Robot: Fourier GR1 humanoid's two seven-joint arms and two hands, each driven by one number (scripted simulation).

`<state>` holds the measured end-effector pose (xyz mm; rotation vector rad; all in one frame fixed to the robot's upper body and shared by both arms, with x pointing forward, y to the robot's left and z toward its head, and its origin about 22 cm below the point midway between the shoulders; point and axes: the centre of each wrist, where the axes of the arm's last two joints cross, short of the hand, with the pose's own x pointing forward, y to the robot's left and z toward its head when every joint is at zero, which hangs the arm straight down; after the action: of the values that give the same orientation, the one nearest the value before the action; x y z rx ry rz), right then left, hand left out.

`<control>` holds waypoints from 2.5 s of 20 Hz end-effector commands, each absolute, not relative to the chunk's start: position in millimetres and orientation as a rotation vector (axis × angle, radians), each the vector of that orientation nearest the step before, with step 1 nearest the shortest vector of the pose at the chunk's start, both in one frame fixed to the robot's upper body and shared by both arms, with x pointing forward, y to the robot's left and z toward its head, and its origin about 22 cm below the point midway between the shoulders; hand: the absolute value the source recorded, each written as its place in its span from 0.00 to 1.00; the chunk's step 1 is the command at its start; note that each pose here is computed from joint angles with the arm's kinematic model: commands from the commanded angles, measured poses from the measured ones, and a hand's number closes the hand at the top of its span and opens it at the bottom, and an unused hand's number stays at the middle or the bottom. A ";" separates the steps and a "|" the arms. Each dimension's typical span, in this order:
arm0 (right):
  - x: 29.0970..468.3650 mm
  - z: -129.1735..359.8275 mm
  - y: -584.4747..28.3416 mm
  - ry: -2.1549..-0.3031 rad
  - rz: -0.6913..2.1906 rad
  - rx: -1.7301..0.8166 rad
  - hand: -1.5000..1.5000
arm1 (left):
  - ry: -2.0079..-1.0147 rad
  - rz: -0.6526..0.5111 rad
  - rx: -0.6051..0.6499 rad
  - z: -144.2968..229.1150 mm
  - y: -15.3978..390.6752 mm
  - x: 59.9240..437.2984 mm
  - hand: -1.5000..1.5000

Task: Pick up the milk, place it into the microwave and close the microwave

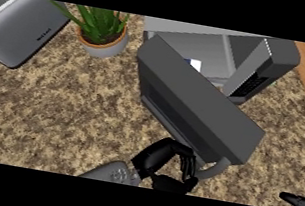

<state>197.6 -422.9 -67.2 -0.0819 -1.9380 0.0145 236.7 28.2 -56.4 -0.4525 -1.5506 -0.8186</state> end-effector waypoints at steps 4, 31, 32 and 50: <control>218.1 -46.4 -416.1 -1.999 0.090 0.083 0.00 | -1.615 -0.784 -0.454 -26.2 4.4 254.4 1.00; 285.2 35.1 -389.9 -2.114 0.255 0.325 0.00 | -1.840 -0.610 -0.233 72.8 -21.3 345.9 1.00; 285.8 41.3 -393.9 -2.118 0.273 0.327 0.00 | -1.846 -0.594 -0.230 76.4 -21.4 348.8 1.00; 309.4 101.2 -336.0 -2.036 0.728 0.720 1.00 | -1.835 -0.531 -0.159 83.6 -20.6 362.2 1.00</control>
<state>307.1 -349.0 88.4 0.5423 -2.0313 0.5824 363.4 3.1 61.7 -0.0957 -1.7803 -0.4996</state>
